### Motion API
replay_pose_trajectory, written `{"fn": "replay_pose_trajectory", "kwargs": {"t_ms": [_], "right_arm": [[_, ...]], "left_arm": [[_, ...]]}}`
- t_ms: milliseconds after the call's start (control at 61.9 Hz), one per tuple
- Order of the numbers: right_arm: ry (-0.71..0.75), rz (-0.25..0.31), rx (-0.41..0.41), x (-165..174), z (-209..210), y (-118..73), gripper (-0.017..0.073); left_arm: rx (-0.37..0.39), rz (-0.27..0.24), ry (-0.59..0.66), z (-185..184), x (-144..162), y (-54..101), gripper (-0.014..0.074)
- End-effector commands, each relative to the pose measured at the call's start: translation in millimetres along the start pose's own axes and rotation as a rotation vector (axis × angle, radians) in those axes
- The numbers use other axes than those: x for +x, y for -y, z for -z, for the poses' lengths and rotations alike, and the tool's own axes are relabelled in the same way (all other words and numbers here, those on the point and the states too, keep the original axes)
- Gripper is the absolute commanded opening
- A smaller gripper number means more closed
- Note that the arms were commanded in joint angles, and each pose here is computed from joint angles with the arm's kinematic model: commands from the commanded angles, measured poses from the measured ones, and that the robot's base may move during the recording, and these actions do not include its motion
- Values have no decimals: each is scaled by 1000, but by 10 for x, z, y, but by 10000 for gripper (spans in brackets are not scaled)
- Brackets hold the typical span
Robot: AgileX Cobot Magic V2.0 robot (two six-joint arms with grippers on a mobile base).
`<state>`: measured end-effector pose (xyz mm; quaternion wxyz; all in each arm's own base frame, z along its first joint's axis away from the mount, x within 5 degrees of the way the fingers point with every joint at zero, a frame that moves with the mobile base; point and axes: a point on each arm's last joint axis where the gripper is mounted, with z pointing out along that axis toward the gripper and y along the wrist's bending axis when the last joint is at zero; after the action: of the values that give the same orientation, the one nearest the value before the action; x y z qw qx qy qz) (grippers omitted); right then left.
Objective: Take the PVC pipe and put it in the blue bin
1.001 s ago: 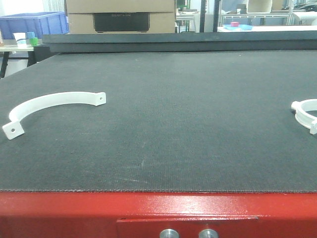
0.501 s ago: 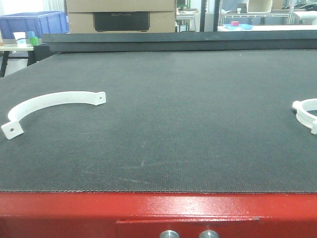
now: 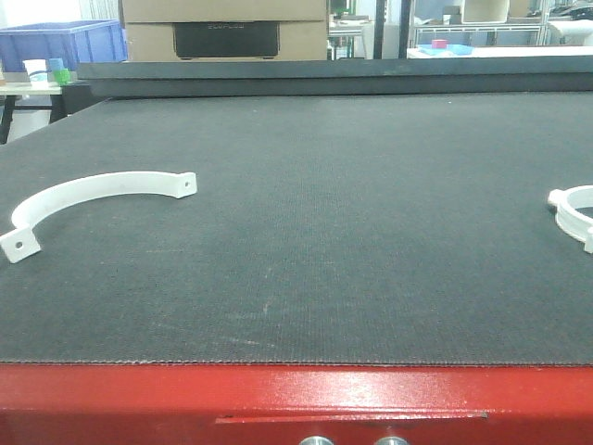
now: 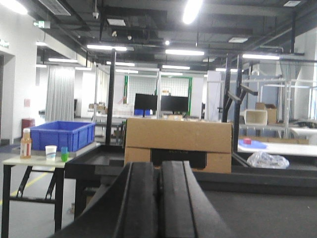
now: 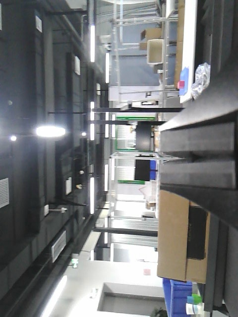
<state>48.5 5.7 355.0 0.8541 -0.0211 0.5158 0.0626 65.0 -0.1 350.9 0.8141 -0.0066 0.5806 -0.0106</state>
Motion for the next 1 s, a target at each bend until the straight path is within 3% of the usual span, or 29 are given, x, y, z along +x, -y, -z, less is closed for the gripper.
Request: {"fn": "replay_pose_trajectory", "kwargs": {"t_ms": [0,210,323,517,743,985], "right_arm": [[-66,5,2,-92,-200,-2,-162],[-431,1,19,-105,-725,2,-162],[-610,-33,24,-32,-928,-5,-162],[-993,-86,28,374,-1192,-24,-162],[-1340,-87,42,965,-1299,-10,-162],[-1466,-89,50,1263,-1352,-1,-162]], "left_arm": [[-6,-4,-77,-240,-166,0,-111],[-22,-3,-405,-861,-345,-5,-111],[-29,-3,-563,-1102,-314,-10,-111],[-35,19,-860,-1442,27,-12,-111],[-32,61,-1040,-1630,450,2,-111],[-34,66,-1099,-1667,627,0,-111]]}}
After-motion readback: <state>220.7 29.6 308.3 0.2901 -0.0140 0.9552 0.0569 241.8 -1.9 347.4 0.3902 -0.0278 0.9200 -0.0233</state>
